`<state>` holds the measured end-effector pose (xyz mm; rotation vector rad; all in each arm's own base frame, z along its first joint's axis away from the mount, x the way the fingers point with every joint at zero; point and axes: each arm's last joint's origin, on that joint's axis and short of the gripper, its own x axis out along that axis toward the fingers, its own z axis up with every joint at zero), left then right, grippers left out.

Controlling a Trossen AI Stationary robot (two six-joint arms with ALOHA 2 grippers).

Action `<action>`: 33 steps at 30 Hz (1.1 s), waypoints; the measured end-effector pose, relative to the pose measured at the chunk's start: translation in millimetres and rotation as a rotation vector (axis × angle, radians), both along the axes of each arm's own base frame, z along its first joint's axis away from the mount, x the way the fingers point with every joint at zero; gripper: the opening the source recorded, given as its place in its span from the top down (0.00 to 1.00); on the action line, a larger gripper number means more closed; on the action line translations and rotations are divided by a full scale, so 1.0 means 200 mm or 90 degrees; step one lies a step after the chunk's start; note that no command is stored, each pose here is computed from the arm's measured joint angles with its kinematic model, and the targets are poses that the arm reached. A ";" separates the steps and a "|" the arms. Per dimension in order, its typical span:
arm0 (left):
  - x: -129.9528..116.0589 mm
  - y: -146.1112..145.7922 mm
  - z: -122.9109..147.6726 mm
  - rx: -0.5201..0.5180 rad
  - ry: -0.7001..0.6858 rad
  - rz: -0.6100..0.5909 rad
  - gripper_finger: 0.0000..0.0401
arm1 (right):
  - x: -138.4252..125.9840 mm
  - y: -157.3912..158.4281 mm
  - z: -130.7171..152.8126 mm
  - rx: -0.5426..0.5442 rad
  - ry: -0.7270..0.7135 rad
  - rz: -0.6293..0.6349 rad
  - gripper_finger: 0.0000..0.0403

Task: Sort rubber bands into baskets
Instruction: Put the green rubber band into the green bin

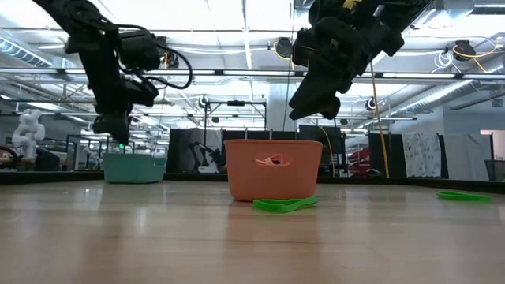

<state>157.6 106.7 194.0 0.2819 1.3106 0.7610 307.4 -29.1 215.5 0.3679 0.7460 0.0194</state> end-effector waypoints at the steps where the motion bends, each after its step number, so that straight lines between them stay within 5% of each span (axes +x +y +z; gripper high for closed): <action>1: 0.00 0.01 0.01 0.001 -0.001 0.000 0.65 | 0.00 0.00 0.00 0.002 0.000 -0.001 0.63; 13: 0.03 -0.01 0.16 -0.122 -0.036 -0.071 0.65 | -0.01 0.00 -0.01 0.024 0.018 -0.017 0.63; 18: 0.11 -0.07 0.27 -0.317 -0.214 -0.144 0.65 | -0.01 0.00 -0.01 0.024 0.019 -0.017 0.63; 23: 0.25 -0.24 0.34 -0.519 -0.380 -0.294 0.65 | -0.01 0.00 -0.01 0.024 0.019 -0.017 0.63; 28: 0.39 -0.53 0.38 -0.515 -0.417 -0.490 0.65 | -0.01 0.00 -0.01 0.024 0.019 -0.017 0.63; 33: 0.53 -0.84 0.33 -0.418 -0.441 -0.618 0.65 | -0.01 0.00 -0.01 0.024 0.017 -0.017 0.63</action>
